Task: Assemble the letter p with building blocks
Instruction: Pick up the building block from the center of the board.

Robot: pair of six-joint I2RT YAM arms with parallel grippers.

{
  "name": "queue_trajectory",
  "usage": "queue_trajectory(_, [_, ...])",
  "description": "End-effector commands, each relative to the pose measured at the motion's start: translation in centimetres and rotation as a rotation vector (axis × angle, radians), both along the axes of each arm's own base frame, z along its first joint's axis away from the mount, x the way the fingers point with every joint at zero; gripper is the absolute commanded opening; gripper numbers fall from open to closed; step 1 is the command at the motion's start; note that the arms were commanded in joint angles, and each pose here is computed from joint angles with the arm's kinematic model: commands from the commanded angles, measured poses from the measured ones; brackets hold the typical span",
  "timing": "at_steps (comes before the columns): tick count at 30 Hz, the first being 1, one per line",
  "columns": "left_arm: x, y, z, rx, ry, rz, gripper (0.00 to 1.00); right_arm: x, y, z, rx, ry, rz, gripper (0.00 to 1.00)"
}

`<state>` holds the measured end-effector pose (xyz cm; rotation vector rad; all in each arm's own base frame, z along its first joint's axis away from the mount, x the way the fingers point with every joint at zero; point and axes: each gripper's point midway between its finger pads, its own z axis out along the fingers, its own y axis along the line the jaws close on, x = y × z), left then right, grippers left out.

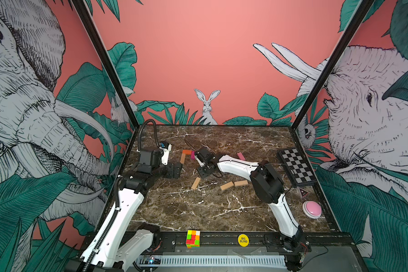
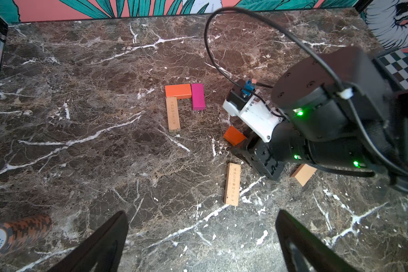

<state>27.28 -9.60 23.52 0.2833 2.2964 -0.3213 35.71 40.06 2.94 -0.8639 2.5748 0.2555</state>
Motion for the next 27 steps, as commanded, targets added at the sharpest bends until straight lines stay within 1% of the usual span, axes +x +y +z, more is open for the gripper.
queue_trajectory(1, [0.0,0.2,0.3,0.002,-0.023,0.008,0.99,0.1,-0.4,-0.8,-0.025,0.015,0.007,0.50])
queue_trajectory(4, [0.0,0.2,0.1,0.003,-0.017,0.012,0.99,0.0,-0.3,-0.9,-0.021,0.015,0.021,0.46])
queue_trajectory(7, [0.0,0.3,0.1,0.005,-0.016,0.014,0.99,0.0,-0.3,-0.9,-0.023,0.006,0.043,0.36])
queue_trajectory(10, [0.0,0.6,0.2,0.018,-0.020,0.023,0.99,-0.1,-0.2,-0.9,-0.029,0.003,0.077,0.29])
queue_trajectory(14, [-0.2,1.3,0.5,0.039,-0.039,0.052,0.99,0.1,0.2,-0.3,-0.028,-0.025,0.132,0.23])
queue_trajectory(21, [-0.8,2.9,0.9,0.071,-0.056,0.133,0.99,1.1,1.5,0.6,-0.058,-0.071,0.255,0.18])
queue_trajectory(25, [-1.9,3.8,1.1,0.074,-0.056,0.175,0.99,1.9,2.4,1.4,-0.050,-0.109,0.302,0.18])
queue_trajectory(27, [-2.5,4.3,1.1,0.072,-0.063,0.193,1.00,2.2,3.0,1.6,-0.029,-0.106,0.331,0.18])
